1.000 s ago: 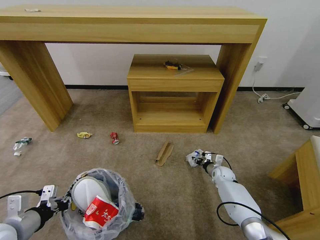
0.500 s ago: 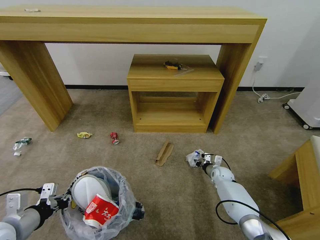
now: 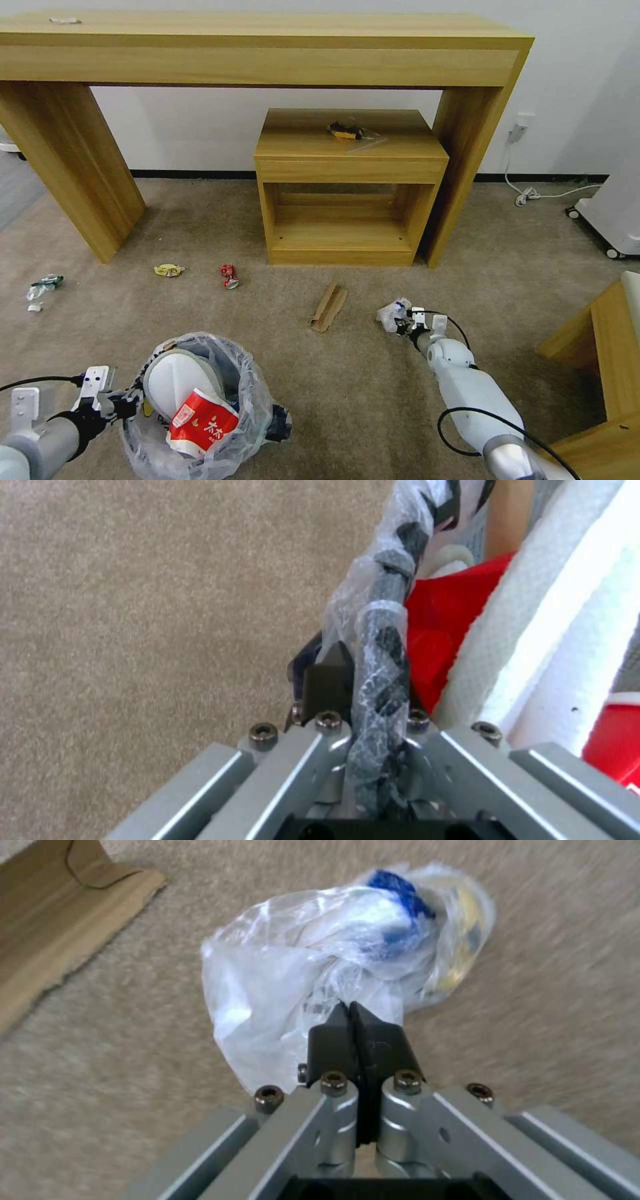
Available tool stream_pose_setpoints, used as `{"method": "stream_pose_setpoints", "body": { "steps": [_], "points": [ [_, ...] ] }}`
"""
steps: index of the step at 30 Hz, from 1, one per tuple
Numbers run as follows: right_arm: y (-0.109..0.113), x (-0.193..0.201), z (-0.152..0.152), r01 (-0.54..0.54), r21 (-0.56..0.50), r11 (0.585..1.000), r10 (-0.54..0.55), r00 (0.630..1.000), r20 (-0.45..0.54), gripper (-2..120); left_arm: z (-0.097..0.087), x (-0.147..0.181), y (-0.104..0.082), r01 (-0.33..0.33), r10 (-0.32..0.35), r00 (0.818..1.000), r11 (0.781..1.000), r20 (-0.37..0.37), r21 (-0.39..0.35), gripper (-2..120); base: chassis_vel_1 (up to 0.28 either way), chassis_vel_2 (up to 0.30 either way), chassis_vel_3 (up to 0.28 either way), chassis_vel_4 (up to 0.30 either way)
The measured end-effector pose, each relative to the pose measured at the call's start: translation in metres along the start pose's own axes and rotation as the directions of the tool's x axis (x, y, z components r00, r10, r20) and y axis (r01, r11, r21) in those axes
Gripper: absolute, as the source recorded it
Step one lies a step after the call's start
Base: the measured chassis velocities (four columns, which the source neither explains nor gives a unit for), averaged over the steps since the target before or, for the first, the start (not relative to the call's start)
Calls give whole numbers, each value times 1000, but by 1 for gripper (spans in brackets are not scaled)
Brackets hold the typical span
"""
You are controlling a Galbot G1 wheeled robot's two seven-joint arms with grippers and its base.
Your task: Pick up the trash bin and place the garbage on the floor into it.
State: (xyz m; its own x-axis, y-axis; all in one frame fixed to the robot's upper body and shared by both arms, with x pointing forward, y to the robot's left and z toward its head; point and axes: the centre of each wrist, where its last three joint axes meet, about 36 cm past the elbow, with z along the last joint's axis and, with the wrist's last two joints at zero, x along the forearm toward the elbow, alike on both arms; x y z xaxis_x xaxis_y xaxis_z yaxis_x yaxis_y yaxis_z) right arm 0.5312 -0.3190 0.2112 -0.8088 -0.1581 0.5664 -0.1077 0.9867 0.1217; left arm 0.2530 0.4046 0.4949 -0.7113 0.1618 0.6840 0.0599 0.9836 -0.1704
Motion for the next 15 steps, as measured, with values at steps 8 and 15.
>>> {"method": "stream_pose_setpoints", "body": {
  "steps": [8,15],
  "points": [
    [-10,35,10,-18,128,992,7,996,90,0,-7,-1,-7,-23,23,1000,1000,15,-21,0,0,0,0,0],
    [-4,63,-15,-30,187,982,-9,979,204,0,-14,-11,-20,-58,59,998,998,28,-39,0,0,0,0,0]
  ]
}}
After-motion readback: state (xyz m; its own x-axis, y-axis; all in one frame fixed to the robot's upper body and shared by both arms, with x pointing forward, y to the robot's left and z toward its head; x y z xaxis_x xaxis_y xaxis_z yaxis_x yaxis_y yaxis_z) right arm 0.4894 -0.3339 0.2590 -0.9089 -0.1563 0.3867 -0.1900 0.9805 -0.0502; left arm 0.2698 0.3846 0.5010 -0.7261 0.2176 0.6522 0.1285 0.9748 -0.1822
